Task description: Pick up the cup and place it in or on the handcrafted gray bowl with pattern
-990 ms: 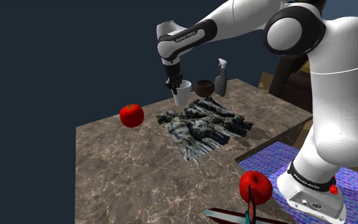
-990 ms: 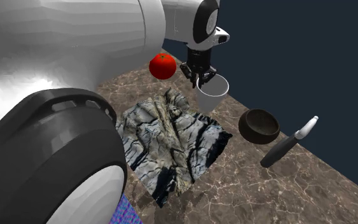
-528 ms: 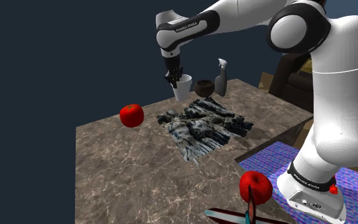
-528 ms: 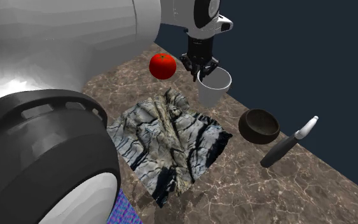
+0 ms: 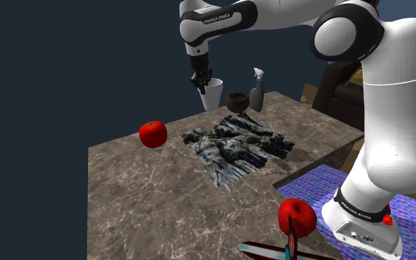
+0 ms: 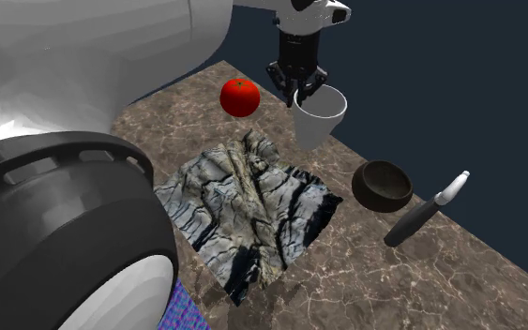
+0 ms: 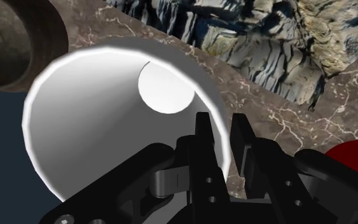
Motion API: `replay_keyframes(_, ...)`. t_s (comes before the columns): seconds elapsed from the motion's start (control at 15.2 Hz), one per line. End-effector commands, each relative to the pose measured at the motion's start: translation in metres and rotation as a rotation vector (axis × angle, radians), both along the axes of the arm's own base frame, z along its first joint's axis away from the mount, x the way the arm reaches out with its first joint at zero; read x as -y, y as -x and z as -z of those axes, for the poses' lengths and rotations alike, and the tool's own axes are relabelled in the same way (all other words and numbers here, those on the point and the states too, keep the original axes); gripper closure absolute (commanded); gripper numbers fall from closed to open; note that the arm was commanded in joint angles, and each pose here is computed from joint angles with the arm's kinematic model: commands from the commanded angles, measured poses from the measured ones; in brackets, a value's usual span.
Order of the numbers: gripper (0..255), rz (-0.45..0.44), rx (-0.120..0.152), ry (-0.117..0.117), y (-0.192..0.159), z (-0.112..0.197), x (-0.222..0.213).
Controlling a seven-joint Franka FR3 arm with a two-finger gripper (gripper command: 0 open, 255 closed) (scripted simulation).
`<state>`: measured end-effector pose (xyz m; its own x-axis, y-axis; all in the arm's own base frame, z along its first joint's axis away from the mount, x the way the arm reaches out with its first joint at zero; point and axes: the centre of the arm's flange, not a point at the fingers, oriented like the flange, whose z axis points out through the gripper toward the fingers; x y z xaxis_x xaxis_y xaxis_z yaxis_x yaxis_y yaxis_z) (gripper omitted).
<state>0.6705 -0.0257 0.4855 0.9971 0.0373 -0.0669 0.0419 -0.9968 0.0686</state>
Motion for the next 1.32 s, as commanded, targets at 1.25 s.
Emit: replay_keyframes(1.25,255,0.000,0.000,0.000,0.021,-0.090,0.113)
